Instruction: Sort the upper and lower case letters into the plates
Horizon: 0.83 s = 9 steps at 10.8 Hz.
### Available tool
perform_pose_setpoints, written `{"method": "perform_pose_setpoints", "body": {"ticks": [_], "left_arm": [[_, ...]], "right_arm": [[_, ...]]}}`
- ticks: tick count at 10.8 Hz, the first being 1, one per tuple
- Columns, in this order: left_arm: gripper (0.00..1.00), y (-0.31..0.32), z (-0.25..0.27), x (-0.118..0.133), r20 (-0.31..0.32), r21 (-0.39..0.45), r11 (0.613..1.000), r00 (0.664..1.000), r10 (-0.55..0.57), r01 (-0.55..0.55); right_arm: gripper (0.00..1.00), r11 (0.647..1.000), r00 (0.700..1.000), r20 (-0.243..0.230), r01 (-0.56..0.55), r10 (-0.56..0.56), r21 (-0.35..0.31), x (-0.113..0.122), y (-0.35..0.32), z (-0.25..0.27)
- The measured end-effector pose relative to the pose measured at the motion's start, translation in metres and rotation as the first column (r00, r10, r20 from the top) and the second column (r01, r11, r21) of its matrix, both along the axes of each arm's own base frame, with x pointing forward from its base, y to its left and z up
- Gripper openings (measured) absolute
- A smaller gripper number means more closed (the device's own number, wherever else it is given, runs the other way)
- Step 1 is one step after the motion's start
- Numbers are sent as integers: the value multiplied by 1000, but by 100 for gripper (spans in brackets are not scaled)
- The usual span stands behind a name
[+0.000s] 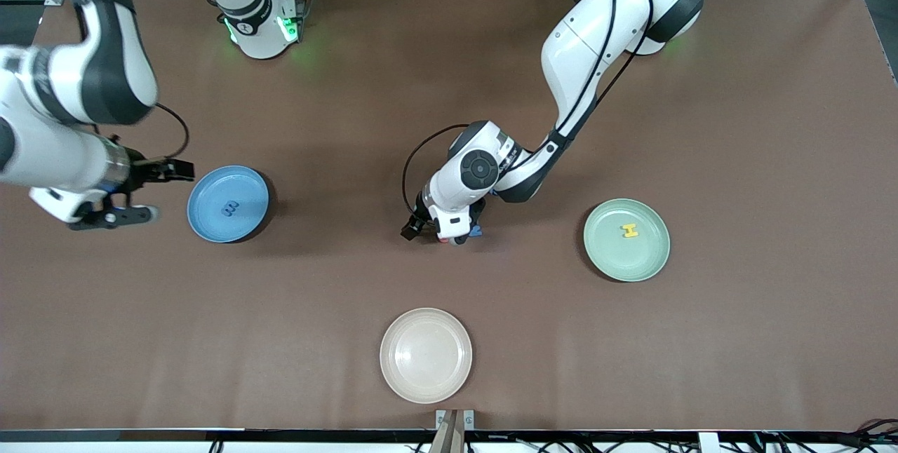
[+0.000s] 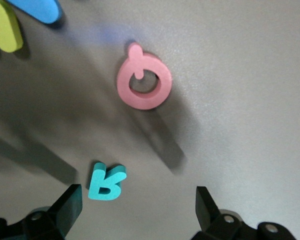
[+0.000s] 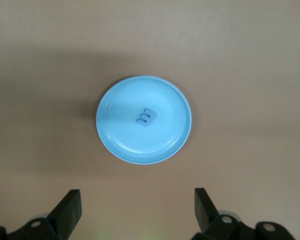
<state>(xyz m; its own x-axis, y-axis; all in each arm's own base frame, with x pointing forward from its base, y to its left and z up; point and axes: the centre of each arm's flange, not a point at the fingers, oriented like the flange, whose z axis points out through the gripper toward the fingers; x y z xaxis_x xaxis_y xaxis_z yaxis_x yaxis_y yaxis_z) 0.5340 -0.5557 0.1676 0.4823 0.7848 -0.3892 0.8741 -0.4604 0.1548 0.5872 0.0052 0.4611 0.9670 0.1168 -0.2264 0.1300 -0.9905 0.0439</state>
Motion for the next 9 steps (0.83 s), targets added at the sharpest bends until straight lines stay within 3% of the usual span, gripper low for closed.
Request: {"method": "perform_pose_setpoints", "body": {"ticks": [2,3,5,9], "left_arm": [[99,0,-1,-1,-5,0,1000,1000,2,-2],[88,1,-3,-1,-10,2,1000,1000,3,-3],[81,1,-7,-3,-25,12,1000,1000,-3,3],[74,2,-8,-6,-48,28,1000,999,-13,15]], "right_arm": [[100,1000,998,61,1,-2,3,-2,-1,35],[100,1000,996,89,1,-2,5,-6,-1,51],[100,1000,990,138,0,-1,8,-11,-2,74],[100,1000,981,195,3,-7,20,-8,-3,92]]}}
